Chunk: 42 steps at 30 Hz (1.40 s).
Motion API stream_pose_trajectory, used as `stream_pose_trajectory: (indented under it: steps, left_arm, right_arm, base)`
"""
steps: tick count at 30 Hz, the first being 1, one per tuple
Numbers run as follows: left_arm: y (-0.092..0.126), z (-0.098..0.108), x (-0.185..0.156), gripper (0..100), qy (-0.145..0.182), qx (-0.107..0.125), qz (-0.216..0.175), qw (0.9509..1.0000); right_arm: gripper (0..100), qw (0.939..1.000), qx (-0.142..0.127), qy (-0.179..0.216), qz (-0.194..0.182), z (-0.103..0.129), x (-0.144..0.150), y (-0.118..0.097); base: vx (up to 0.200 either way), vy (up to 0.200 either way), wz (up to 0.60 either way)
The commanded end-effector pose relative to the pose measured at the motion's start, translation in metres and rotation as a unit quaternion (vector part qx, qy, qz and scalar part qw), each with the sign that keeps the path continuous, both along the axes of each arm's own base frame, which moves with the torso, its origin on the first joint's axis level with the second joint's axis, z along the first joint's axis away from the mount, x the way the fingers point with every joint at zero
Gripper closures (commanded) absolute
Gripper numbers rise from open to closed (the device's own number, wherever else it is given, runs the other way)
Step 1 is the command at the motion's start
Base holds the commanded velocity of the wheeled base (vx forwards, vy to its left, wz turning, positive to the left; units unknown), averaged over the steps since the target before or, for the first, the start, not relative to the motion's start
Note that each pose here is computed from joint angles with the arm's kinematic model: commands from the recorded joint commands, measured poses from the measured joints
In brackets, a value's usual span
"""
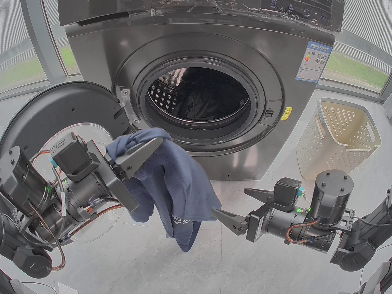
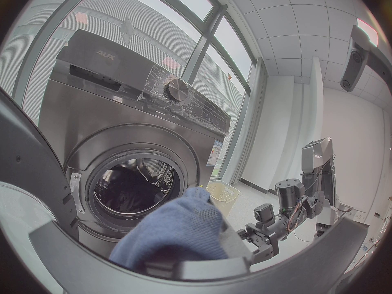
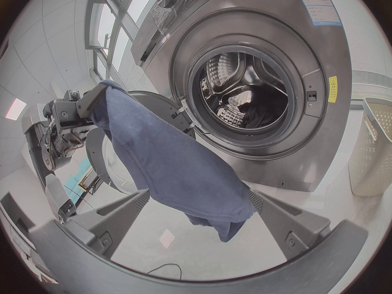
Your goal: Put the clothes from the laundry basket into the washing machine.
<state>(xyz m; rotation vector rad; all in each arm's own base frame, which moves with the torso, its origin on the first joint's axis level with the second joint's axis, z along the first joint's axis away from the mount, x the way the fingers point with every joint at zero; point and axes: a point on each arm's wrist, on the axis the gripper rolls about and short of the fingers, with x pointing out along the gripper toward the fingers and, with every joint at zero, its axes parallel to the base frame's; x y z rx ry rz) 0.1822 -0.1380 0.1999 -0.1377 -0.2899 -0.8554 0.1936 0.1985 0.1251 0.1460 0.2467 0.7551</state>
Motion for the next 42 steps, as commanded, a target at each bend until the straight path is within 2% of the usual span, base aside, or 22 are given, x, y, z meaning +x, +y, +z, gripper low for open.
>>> stream_pose_trajectory:
  steps: [1,7,10,13,24,28,30,38,42]
  left_arm:
    - [-0.001,0.002,0.002,100,-0.004,-0.004,0.002,1.0]
    - [-0.003,0.009,0.005,100,-0.014,-0.014,0.009,0.9998]
    - [-0.004,0.013,0.007,100,-0.019,-0.019,0.009,0.9996]
    - [-0.005,0.012,0.008,100,-0.016,-0.019,0.009,0.9997]
    - [-0.012,-0.001,0.022,100,0.012,-0.012,0.028,0.9995]
    - [-0.013,0.0,0.026,100,0.016,-0.02,0.047,0.9986]
    - [-0.014,-0.001,0.027,100,0.017,-0.02,0.049,0.9984]
    - [-0.016,0.007,0.028,100,0.004,-0.036,0.057,0.9977]
    - [-0.016,0.009,0.025,100,-0.003,-0.043,0.055,0.9976]
  right_arm:
    - [0,0.9998,-0.017,0.01,0.005,-0.011,0.002,0.005]
    - [0,0.999,-0.032,0.011,0.028,-0.021,-0.007,0.013]
    - [0,0.9973,-0.045,0.019,0.055,-0.033,-0.017,0.024]
    - [0,0.9963,-0.045,0.015,0.072,-0.04,-0.021,0.035]
    - [0,0.9919,-0.005,-0.032,0.123,-0.039,-0.023,0.079]
    - [0,0.9871,0.02,-0.047,0.152,-0.045,-0.025,0.105]
    - [0,0.9864,0.023,-0.05,0.155,-0.048,-0.024,0.111]
    - [0,0.988,0.032,-0.064,0.137,-0.063,0.01,0.137]
    - [0,0.9902,0.003,-0.083,0.112,-0.08,0.036,0.134]
  base:
    - [0.0,0.0,0.0]
    - [0.0,0.0,0.0]
    - [0.0,0.0,0.0]
    - [0.0,0.0,0.0]
    - [0.0,0.0,0.0]
    - [0.0,0.0,0.0]
    - [0.0,0.0,0.0]
    - [0.0,0.0,0.0]
    - [0.0,0.0,0.0]
